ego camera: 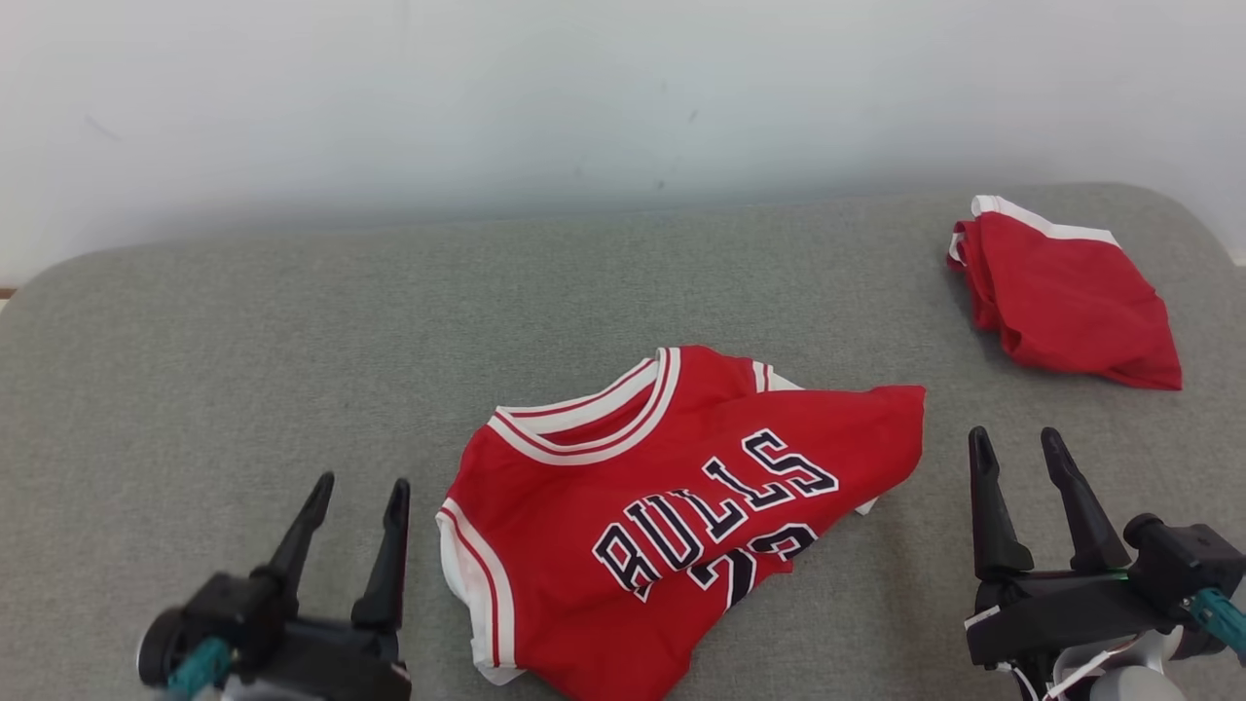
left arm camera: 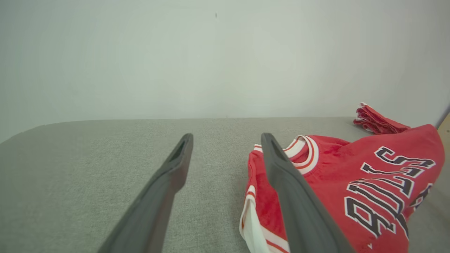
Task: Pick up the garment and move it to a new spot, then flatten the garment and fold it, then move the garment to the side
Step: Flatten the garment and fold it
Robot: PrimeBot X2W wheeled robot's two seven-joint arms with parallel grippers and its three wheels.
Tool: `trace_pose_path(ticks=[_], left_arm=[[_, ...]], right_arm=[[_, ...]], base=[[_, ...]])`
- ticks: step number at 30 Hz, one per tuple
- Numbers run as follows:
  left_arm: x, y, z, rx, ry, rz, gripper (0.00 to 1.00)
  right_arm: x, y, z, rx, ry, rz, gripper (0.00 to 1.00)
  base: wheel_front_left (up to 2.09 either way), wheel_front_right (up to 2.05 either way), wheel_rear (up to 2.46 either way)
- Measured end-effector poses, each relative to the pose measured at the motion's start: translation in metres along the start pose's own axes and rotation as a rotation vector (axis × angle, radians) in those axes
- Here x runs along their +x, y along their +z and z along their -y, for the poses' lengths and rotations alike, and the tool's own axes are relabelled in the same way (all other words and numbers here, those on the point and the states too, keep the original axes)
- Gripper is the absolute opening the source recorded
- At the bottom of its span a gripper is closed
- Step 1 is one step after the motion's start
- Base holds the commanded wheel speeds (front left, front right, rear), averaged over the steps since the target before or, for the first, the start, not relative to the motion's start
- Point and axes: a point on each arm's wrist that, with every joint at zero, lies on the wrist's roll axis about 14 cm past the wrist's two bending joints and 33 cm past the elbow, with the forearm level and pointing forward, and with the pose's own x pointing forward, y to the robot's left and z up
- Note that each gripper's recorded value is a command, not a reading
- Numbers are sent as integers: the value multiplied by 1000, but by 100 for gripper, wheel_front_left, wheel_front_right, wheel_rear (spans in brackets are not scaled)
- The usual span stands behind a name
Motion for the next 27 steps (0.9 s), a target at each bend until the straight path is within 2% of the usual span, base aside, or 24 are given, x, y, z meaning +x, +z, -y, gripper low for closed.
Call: trace_pose_path(ticks=[14,21,27], left_arm=[[71,-4,41,59,-261,-117,100],[81,-36,74,49,-394,-250,100],[82,-61,88,42,-461,-355,100]], right_arm=[[-8,-7,17,12,-65,-14,100],[-17,-11,31,14,-119,-23,100],[-25,-13,45,11,-164,-31,100]], base=[[0,0,0],[0,0,0],[0,0,0]])
